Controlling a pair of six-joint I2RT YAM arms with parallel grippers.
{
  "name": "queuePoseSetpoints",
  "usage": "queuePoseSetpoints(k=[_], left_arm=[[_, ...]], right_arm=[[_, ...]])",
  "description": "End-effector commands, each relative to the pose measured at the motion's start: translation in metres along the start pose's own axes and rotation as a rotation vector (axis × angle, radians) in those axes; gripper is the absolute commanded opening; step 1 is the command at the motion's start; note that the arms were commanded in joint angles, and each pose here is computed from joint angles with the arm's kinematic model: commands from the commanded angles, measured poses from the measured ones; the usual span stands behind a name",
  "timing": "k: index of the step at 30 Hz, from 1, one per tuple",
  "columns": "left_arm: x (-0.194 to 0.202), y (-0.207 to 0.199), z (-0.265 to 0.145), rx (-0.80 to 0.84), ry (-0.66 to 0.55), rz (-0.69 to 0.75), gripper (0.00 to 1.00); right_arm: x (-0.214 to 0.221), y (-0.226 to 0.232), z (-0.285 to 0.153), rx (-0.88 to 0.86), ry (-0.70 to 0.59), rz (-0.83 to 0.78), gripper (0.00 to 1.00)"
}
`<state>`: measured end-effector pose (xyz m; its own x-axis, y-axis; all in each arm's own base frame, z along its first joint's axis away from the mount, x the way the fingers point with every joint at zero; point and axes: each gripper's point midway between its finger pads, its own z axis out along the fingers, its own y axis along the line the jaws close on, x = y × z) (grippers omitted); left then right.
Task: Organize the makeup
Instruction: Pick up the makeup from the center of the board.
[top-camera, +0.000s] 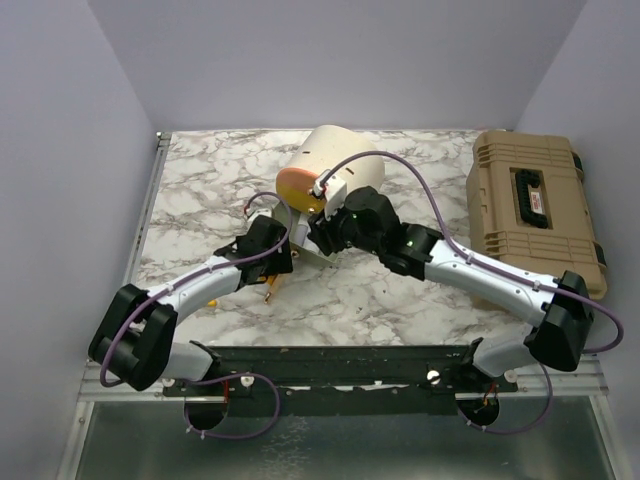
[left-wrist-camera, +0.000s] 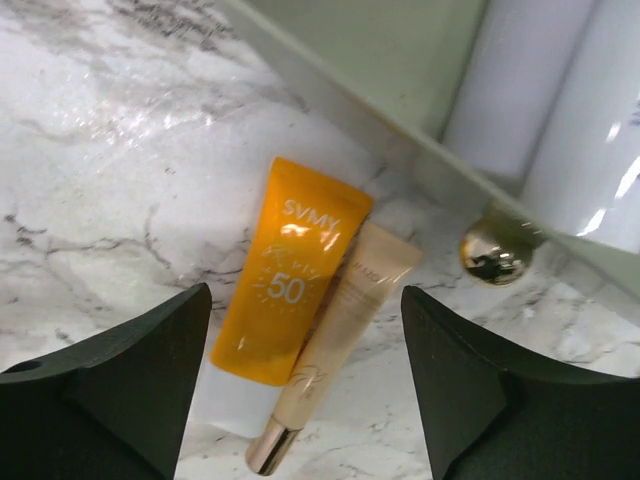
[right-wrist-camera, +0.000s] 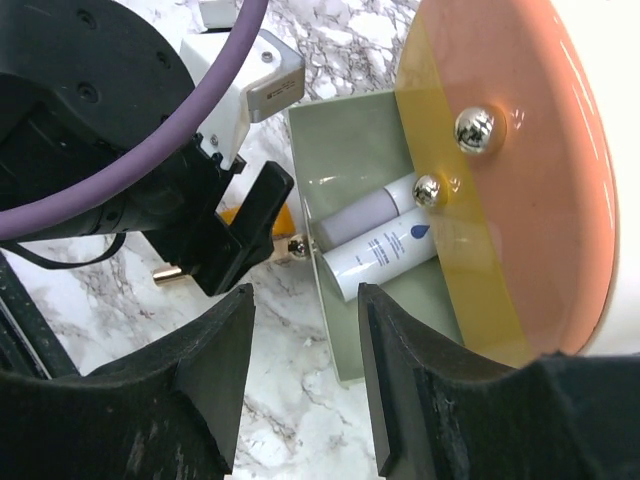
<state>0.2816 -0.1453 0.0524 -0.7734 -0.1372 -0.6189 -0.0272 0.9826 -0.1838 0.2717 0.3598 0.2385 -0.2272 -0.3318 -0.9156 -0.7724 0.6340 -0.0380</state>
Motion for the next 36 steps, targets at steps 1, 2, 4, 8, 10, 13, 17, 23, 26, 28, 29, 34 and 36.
queuePoseSetpoints(k=[1,2,4,8,10,13,17,23,26,28,29,34,36], left_arm=[[0.003,0.023,-0.003,-0.131,0.007,0.028,0.77],[0.003,0.025,-0.003,-0.138,0.006,0.028,0.76],[0.006,0.027,-0.002,-0.151,0.016,0.032,0.76],[0.016,0.033,0.003,-0.176,0.046,0.029,0.71],[0.021,0.035,0.007,-0.191,0.067,0.039,0.64],[0.029,0.04,0.014,-0.216,0.097,0.05,0.6],[0.032,0.038,0.018,-0.211,0.113,0.058,0.5],[-0.008,0.027,-0.009,-0.161,-0.041,-0.01,0.25],[-0.053,0.01,-0.038,-0.087,-0.178,-0.027,0.23],[-0.078,-0.004,-0.056,-0.028,-0.238,-0.036,0.23],[-0.087,-0.013,-0.061,0.006,-0.251,-0.033,0.23],[-0.099,-0.052,-0.05,0.125,-0.177,0.012,0.23],[-0.103,-0.064,-0.041,0.154,-0.168,-0.007,0.23]], right_arm=[[-0.001,0.003,-0.012,0.009,-0.016,0.069,0.52],[0.001,0.003,-0.013,0.008,-0.01,0.076,0.52],[0.005,0.002,-0.013,0.017,-0.005,0.086,0.52],[0.01,-0.001,-0.015,0.036,0.005,0.09,0.52],[0.011,-0.002,-0.017,0.041,0.005,0.09,0.52],[0.012,-0.004,-0.017,0.047,0.007,0.086,0.52],[0.013,-0.005,-0.017,0.058,0.011,0.092,0.52],[0.013,-0.011,-0.02,0.093,0.004,0.111,0.52],[0.012,-0.015,-0.023,0.117,-0.003,0.117,0.52],[0.013,-0.017,-0.025,0.126,-0.008,0.121,0.52],[0.013,-0.018,-0.026,0.131,-0.012,0.125,0.52],[0.014,-0.023,-0.031,0.162,-0.021,0.141,0.52],[0.014,-0.026,-0.033,0.179,-0.028,0.15,0.52]])
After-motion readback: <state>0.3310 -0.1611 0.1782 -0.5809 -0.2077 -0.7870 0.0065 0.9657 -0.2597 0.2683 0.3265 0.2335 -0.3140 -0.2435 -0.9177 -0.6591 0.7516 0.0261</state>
